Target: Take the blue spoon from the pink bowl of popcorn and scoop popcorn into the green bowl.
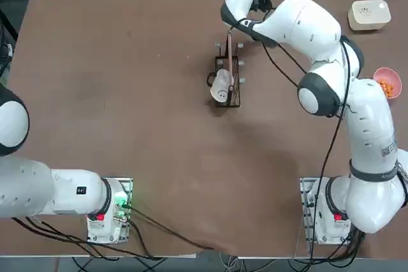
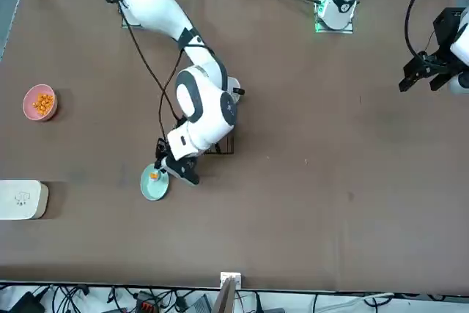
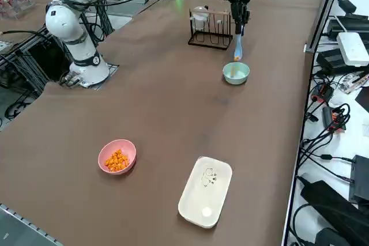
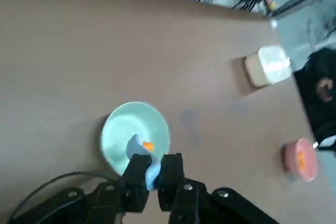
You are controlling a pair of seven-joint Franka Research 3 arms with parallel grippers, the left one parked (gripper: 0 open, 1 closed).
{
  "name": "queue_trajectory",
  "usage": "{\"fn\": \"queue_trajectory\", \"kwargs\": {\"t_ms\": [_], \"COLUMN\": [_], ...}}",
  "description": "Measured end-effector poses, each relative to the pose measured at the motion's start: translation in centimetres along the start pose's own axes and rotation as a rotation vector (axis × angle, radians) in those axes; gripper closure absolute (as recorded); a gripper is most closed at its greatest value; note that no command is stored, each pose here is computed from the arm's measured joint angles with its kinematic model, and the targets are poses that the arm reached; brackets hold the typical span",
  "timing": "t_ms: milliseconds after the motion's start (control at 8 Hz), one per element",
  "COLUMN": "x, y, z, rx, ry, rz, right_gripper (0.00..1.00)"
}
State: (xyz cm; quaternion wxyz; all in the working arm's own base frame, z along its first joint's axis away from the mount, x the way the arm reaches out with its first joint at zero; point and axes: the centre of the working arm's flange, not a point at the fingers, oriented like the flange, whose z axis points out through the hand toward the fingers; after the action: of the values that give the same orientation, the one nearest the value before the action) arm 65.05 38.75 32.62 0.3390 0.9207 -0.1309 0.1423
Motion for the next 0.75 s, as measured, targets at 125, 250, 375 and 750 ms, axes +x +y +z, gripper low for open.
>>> {"fn": "queue_trajectory", "kwargs": {"t_ms": [125,250,375,750], "x": [0.9,2.0,3.1,5.1], "y": [0.9,2.3,3.6,6.2], "z": [-0.1,-0.1,-0.2,-1.0], "rx": [0.034,0.067,0.105,0.209], "ry": [-0.039,-0.08,-0.114,-0.196], "rz": [0.031,0.058,0.086,0.139], "right_gripper": [0.87,0.87,0.87,0.87]}}
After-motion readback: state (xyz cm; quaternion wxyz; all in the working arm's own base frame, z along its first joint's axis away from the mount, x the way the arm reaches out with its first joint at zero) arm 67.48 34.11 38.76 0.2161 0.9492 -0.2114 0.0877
